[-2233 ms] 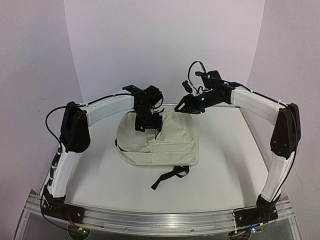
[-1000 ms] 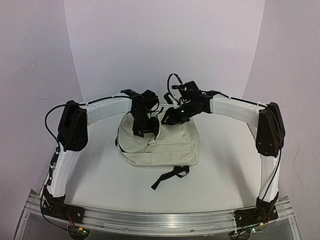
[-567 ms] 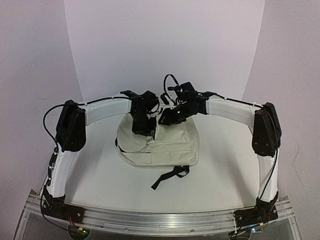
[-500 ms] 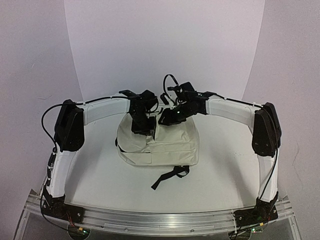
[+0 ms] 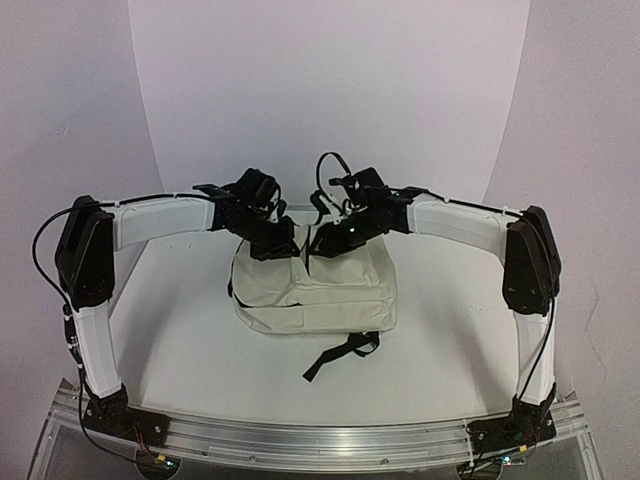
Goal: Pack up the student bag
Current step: Adjust the student bag at the center of the board.
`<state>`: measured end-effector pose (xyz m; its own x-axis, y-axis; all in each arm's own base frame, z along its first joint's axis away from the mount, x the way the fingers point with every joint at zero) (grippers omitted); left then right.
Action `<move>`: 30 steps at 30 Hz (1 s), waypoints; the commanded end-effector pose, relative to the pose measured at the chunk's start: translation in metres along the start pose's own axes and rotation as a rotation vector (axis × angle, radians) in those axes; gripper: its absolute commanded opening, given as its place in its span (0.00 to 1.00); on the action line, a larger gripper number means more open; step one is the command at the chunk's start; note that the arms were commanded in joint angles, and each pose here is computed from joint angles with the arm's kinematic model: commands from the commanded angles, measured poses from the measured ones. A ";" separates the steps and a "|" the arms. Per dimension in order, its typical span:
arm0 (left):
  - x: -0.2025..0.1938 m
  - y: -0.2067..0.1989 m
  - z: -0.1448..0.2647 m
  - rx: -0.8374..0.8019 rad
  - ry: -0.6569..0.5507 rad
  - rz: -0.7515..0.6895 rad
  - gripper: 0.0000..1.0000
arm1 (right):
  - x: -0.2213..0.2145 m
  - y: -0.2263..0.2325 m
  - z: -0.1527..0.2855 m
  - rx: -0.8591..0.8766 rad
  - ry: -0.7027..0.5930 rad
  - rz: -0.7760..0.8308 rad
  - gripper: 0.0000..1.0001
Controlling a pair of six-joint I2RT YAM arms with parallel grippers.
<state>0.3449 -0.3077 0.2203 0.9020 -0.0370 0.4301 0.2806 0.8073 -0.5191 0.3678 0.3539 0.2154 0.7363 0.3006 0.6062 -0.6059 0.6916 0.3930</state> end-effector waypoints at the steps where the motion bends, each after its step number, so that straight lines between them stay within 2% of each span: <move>1: 0.017 -0.033 0.042 -0.215 -0.106 -0.078 0.00 | -0.036 -0.001 -0.019 0.054 0.233 -0.024 0.32; 2: 0.017 -0.028 0.044 -0.192 -0.107 -0.061 0.09 | -0.031 0.001 -0.015 0.058 0.226 -0.004 0.32; 4: 0.018 -0.014 0.054 -0.122 -0.144 -0.004 0.37 | -0.025 0.004 -0.006 0.055 0.210 0.021 0.33; 6: 0.019 0.004 0.066 -0.020 -0.198 0.068 0.59 | -0.020 0.006 0.001 0.061 0.200 0.033 0.36; 8: 0.016 0.024 0.076 0.066 -0.231 0.144 0.72 | -0.014 0.012 0.011 0.089 0.183 0.064 0.40; 11: 0.009 0.058 0.087 0.186 -0.234 0.240 0.82 | 0.008 0.022 0.033 0.154 0.114 0.076 0.49; 13: 0.004 0.076 0.090 0.231 -0.225 0.294 0.89 | 0.026 0.024 0.048 0.193 0.058 0.071 0.58; 17: 0.002 0.113 0.083 0.245 -0.173 0.369 0.96 | 0.054 0.002 0.062 0.222 -0.005 -0.032 0.77; 19: 0.008 0.120 0.078 0.214 -0.175 0.351 0.96 | 0.064 -0.014 0.063 0.199 -0.032 -0.053 0.80; 26: 0.036 0.135 0.041 0.097 -0.123 0.287 0.93 | 0.085 -0.090 0.037 0.093 -0.098 -0.167 0.82; 30: 0.037 0.139 0.026 0.065 -0.094 0.297 0.89 | 0.095 -0.107 0.019 0.100 -0.136 -0.186 0.84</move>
<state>0.3955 -0.1695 0.1725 0.9052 0.2998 0.3011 -0.1090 0.8488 -0.5174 0.4792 0.2869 0.2608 0.7857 0.1141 0.6080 -0.5187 0.6570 0.5471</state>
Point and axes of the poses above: each gripper's point midway between its finger pads, its own z axis back along the fingers, its own y axis along the line the jaws close on, x = y × z, the point moved 9 cm from there along z, back along the fingers, and after that the axes turned 8 degrees about -z, right-handed, at the moved point
